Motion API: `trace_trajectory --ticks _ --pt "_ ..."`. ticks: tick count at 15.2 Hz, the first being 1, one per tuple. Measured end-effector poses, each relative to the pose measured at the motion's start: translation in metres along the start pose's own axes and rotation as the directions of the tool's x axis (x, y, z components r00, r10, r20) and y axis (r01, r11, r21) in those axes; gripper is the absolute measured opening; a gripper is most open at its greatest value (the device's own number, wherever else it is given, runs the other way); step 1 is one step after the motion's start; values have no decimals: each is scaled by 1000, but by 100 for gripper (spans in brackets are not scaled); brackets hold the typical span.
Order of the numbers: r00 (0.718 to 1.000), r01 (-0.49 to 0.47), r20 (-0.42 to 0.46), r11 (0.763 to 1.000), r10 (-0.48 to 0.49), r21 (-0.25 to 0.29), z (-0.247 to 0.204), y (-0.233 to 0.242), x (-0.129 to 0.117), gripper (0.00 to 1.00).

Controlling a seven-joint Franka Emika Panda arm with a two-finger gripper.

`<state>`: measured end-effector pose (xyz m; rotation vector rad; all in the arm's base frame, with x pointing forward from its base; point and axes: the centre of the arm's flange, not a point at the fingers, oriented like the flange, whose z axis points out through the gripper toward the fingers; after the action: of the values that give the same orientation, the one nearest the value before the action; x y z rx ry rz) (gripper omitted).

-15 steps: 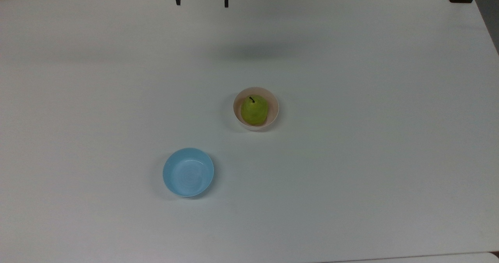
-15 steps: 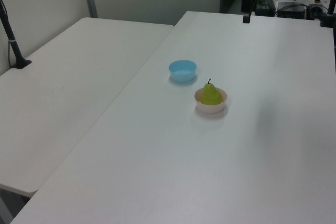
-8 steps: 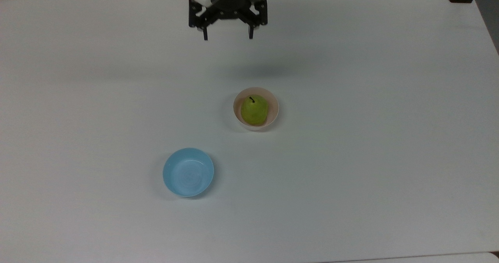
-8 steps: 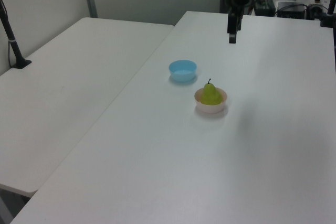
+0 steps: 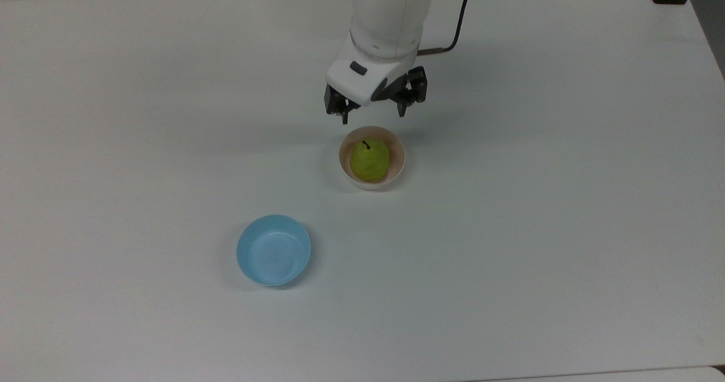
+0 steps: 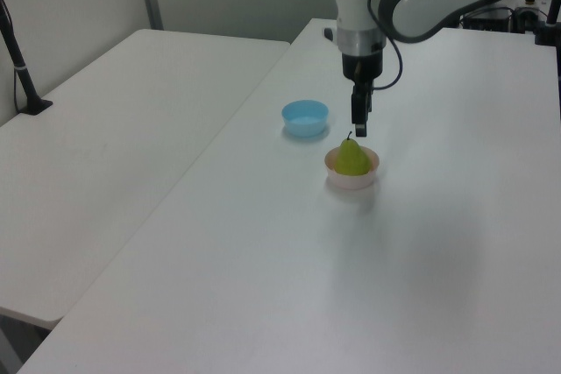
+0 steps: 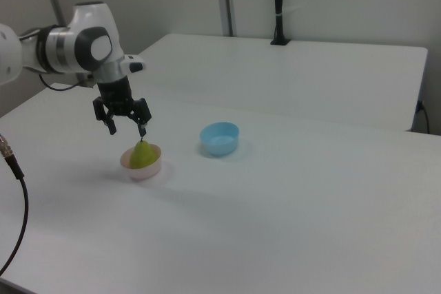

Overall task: Pick up a pear from the bowl
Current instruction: 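Move the open gripper over the pink bowl and lower toward the pear, then close the gripper around the green pear inside the pink bowl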

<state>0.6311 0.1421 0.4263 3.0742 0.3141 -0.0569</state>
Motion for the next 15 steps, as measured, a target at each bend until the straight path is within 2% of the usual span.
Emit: trace_trajectory --ticks 9,12,13,15 --pt "1000 11 -2 1000 -11 2 67 -8 23 99" --pt "1000 12 -6 1000 -12 2 85 -9 28 92" --pt "1000 13 -5 1000 -13 1 88 -9 29 85" --pt "1000 15 -4 1000 -15 -1 89 -9 29 82"
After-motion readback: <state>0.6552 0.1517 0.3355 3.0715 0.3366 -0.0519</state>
